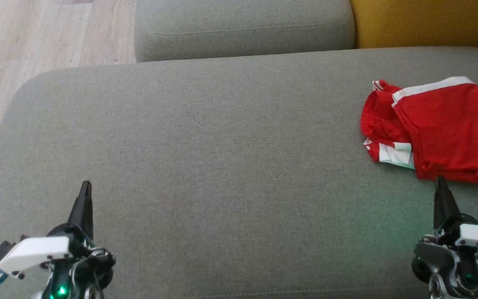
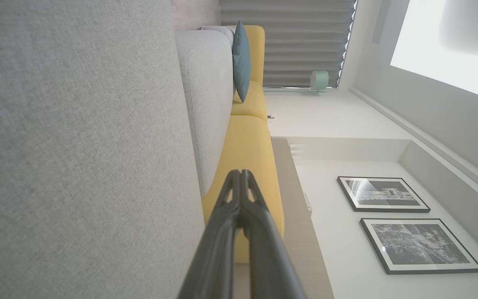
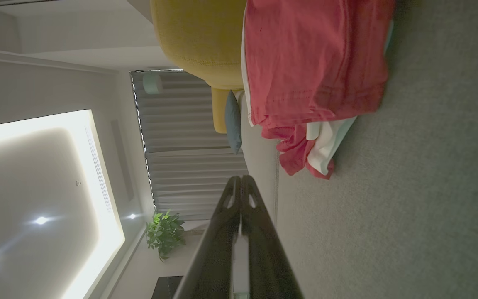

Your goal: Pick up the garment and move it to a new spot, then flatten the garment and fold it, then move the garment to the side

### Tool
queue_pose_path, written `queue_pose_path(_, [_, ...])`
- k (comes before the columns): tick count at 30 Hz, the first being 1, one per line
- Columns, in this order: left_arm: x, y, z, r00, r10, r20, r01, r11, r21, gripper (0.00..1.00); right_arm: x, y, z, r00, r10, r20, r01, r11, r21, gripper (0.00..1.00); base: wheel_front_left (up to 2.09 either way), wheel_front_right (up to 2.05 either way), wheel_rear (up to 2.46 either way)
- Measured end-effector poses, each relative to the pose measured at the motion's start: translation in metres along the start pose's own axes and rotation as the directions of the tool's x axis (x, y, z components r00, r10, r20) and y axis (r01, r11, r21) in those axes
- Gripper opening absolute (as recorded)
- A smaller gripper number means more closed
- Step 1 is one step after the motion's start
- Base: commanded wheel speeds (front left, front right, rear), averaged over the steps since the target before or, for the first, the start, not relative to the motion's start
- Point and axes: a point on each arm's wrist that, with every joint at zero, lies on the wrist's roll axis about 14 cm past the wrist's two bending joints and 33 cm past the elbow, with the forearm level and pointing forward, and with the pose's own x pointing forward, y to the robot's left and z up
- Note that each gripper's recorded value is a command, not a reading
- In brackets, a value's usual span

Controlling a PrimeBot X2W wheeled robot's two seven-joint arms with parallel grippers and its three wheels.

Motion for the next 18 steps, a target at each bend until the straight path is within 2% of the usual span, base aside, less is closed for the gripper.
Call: queue_pose_path(18, [-0.0002,-0.0002,0.0042,1.000,-0.001,0.013,0.001,1.000,-0.002,0.00,-0.0001,0.0000,0.0001,1.000,0.000,-0.003,0.000,1.000,0.002,0.00,0.00,0.00,0.00])
